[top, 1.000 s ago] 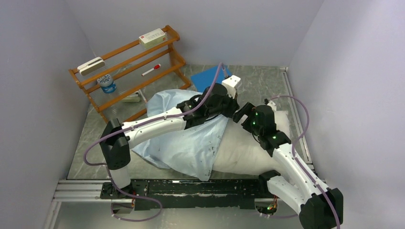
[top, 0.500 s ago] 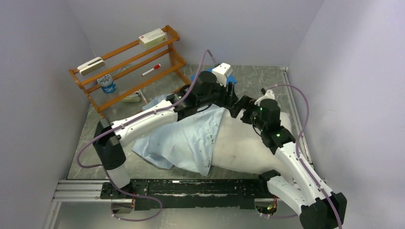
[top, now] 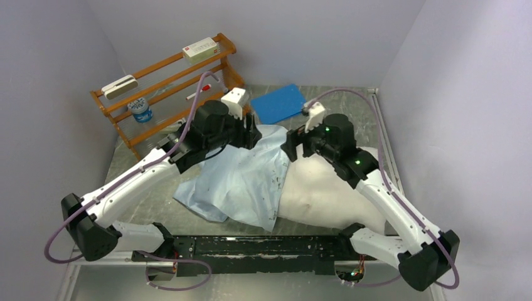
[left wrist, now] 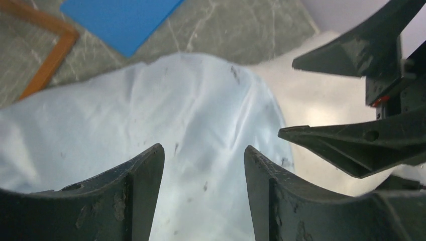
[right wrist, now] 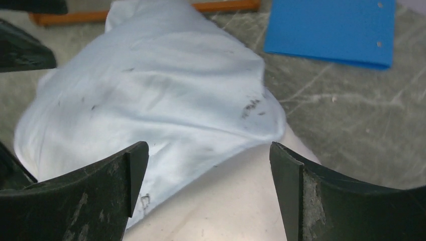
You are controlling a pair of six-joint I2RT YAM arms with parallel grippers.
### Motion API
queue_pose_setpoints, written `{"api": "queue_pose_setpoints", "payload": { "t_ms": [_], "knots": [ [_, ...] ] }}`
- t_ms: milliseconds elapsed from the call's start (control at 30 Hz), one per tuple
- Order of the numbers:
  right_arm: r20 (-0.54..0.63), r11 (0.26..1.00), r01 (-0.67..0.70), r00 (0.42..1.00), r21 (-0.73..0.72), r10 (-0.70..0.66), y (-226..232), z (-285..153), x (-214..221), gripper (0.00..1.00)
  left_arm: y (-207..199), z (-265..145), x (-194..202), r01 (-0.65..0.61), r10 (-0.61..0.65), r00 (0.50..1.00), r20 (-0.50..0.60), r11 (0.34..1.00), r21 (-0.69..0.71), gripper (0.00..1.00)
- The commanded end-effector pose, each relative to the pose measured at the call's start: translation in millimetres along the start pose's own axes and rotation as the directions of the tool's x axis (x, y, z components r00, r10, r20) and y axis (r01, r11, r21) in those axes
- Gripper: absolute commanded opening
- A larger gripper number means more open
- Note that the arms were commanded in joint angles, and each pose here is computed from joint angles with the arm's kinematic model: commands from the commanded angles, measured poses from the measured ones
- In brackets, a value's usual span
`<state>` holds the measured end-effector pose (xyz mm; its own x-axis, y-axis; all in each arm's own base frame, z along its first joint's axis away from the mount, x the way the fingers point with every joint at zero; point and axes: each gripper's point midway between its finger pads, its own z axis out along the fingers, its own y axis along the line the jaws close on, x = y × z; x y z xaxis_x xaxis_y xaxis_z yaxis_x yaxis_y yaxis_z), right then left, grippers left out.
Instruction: Put the pillow into the pillowcase
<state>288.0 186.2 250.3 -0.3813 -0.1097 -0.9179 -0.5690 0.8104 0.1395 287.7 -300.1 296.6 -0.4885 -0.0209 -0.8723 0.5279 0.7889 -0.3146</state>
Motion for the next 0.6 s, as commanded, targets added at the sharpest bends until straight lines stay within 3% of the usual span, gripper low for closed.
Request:
{"api": "queue_pose_setpoints", "payload": {
  "t_ms": [0,233,367,567],
  "knots": [
    [-0.121,0.919,0.384,0.912,-0.088,-0.392,14.1,-1.3,17.8,0.95,13.9,-17.3,28.0,-0.001,-0.001,0.998,-0.066,1.0,-0.021,0.64],
    [-0.132,0.764,0.483,0.803,-0.427,-0.581,54.1,-25.8,49.6,0.98,30.1,-28.0,56.4,0.03,-0.036,0.994,-0.101,0.998,-0.057,0.64],
    [-0.212,0.731,0.503,0.737,-0.461,-0.641,45.6,-40.8,70.9,1.0,36.7,-27.2,78.4,0.061,-0.068,0.99,-0.126,0.996,-0.062,0.63],
    [-0.365,0.737,0.467,0.658,-0.488,-0.658,31.8,-49.0,102.6,1.0,42.9,-16.0,104.8,0.087,-0.096,0.981,-0.166,0.994,-0.065,0.62]
  ]
}}
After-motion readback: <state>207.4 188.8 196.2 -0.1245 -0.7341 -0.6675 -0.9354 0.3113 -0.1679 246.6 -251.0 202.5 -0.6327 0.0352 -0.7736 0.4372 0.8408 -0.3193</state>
